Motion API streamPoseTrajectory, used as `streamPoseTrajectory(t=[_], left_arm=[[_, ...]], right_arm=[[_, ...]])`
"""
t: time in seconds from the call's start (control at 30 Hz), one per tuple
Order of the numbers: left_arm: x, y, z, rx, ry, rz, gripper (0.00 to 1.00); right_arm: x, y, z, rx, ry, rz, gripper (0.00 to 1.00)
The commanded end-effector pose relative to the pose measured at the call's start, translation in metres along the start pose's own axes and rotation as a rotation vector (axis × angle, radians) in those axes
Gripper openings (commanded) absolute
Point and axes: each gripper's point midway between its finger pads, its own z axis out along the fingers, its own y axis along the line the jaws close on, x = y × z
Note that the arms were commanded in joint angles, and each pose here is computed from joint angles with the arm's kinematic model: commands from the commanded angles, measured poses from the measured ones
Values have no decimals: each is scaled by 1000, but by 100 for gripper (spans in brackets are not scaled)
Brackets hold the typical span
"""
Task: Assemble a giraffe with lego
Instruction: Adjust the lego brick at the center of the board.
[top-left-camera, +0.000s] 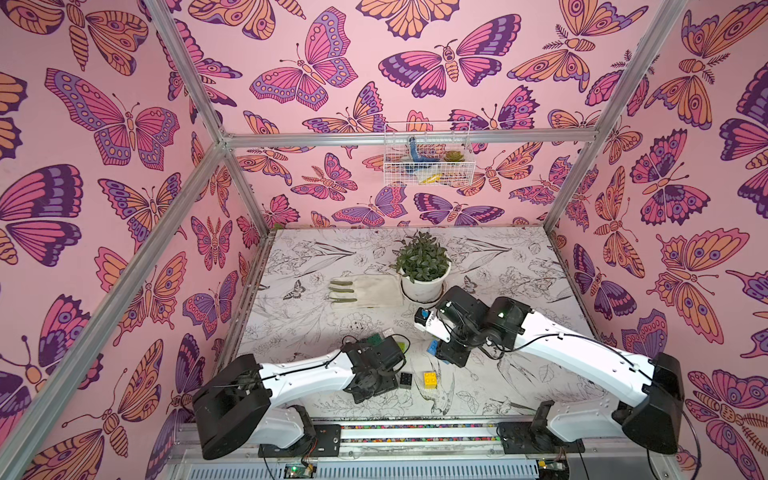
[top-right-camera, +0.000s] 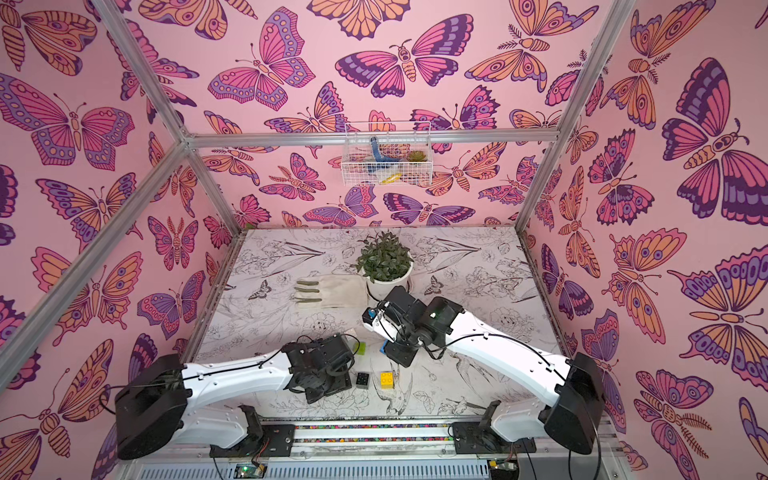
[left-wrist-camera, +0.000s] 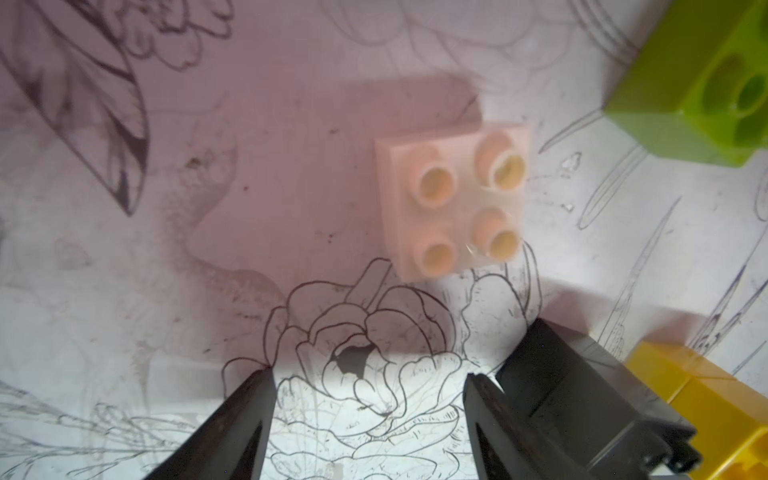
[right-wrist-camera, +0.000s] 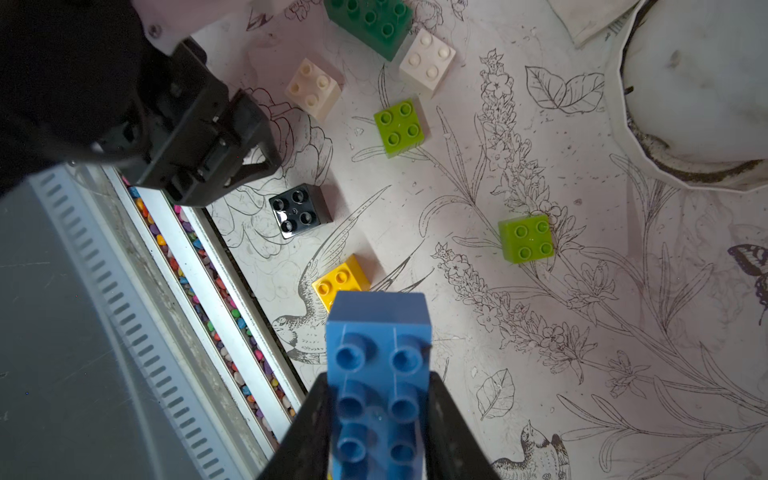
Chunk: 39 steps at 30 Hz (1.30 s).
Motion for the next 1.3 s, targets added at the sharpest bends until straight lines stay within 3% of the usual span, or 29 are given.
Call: streamPoseTrajectory(t=[0.0, 0.33, 0.67, 0.83, 1.0, 1.27], left_arm=[[0, -9, 2, 17, 1, 8, 77], [1, -24, 1, 39, 13, 34, 77], [4, -15, 0, 40, 9, 13, 77], [-1, 4, -9, 4, -30, -3, 78], [-7, 37, -26, 11, -49, -38, 88], [2, 78, -35, 19, -49, -90, 90]], right_arm=[[-1, 1, -3, 7, 3, -2, 26], [7, -1, 1, 17, 28, 3, 25], [8, -3, 2, 29, 36, -4, 25], [6, 7, -2, -14, 20, -47, 25], [7, 33, 7, -75, 12, -202, 23], [-4, 38, 30, -113, 65, -318, 23]])
